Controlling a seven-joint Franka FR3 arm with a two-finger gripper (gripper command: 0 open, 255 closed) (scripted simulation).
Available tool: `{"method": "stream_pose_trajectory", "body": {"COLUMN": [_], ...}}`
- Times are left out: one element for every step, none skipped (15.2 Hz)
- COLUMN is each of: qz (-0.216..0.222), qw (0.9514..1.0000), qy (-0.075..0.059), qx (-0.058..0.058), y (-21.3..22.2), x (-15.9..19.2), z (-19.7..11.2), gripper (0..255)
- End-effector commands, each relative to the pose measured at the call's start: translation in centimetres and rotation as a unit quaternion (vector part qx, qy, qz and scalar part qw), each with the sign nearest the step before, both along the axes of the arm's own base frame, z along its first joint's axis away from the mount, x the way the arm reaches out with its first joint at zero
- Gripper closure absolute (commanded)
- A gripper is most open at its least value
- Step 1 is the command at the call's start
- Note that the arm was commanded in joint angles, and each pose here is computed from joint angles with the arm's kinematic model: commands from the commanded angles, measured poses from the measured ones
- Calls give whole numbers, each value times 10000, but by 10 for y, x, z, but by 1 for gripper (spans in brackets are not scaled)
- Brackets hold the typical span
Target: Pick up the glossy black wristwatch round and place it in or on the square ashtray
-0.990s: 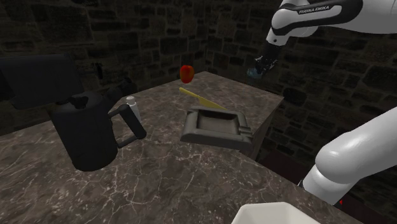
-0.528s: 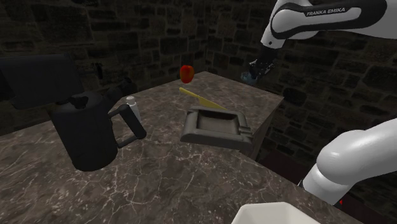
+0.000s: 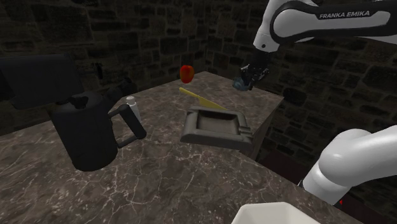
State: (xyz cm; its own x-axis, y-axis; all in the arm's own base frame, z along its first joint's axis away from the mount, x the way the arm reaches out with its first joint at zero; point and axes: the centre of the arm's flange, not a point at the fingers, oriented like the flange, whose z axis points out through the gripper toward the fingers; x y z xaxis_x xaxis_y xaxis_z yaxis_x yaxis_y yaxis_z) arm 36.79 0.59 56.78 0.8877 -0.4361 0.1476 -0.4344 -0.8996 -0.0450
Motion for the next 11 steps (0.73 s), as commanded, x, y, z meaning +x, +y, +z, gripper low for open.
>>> {"method": "stream_pose_trajectory", "body": {"qz": [-7,-7,-7,-7,-7,-7,-7,-7,-7,-7,-7], "qw": [10000,10000,10000,10000,10000,10000,10000,10000,10000,10000,10000], "qy": [2,2,2,2,2,2,2,2,2,2,2], "qx": [1,1,1,1,1,1,1,1,1,1,1], "y": [23,36,48,61,74,87,99,112,125,137,150], "x": [-6,-9,-13,-16,-20,-24,-27,-31,-34,-38,-41], "z": [1,1,0,0,0,0,0,0,0,-1,-1], "gripper": [255,255,255,255,255,255,255,255,255,255,255]}}
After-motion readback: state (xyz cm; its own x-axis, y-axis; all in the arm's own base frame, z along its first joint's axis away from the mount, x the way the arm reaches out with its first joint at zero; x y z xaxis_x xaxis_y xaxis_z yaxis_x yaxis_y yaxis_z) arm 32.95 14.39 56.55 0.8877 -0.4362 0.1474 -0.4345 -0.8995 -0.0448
